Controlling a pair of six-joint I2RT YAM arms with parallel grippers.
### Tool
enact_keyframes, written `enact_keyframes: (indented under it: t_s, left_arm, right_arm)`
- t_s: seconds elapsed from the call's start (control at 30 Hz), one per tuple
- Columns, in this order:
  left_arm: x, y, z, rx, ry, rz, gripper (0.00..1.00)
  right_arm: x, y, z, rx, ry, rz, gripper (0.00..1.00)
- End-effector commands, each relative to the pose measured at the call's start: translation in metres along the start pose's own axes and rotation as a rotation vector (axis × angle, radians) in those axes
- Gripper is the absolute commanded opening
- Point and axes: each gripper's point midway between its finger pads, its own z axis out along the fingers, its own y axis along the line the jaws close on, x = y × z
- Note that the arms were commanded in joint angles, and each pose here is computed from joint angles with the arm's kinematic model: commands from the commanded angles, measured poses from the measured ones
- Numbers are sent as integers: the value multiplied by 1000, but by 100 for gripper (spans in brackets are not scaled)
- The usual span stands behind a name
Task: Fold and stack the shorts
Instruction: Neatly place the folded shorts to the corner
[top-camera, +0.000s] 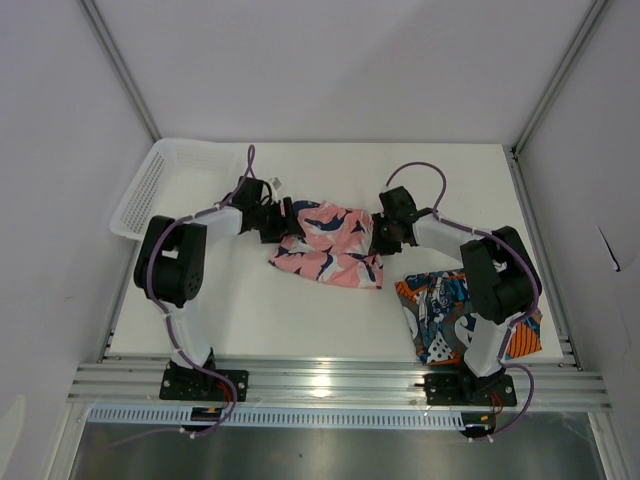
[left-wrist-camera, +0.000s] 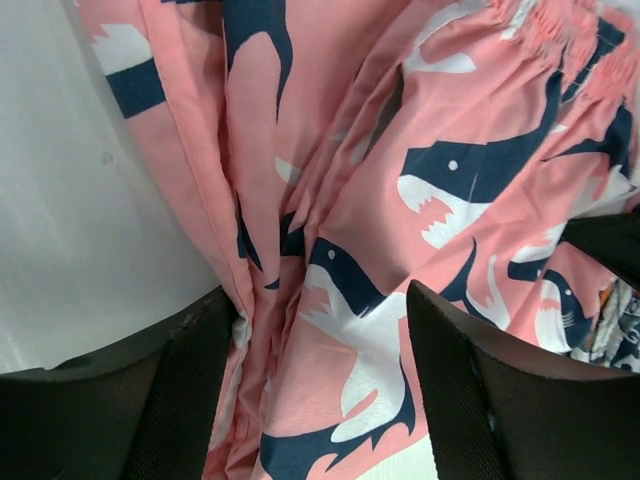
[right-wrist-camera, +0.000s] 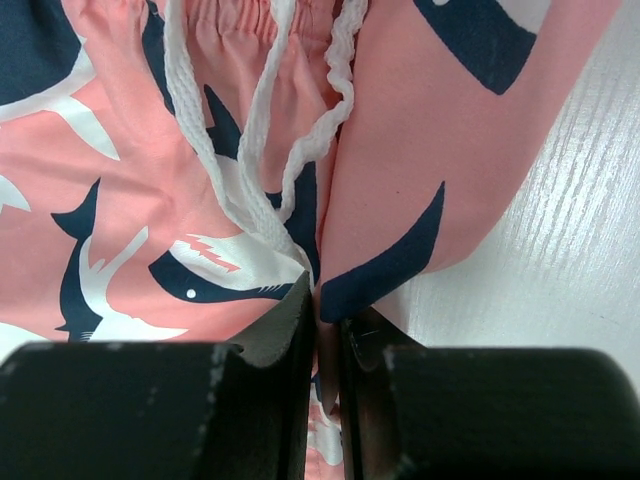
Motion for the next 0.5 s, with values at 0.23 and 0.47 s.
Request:
enact_keyframes:
  t_s: [0.23,0.47]
  left_arm:
    - [0,12,10,-236,21,113,36]
    - [0,-5,12,-216,10,140,12]
  right_arm:
    - [-21,18,-8,-42,-39,-17,9]
    - [-20,25,-9,-67,-37,-20,3]
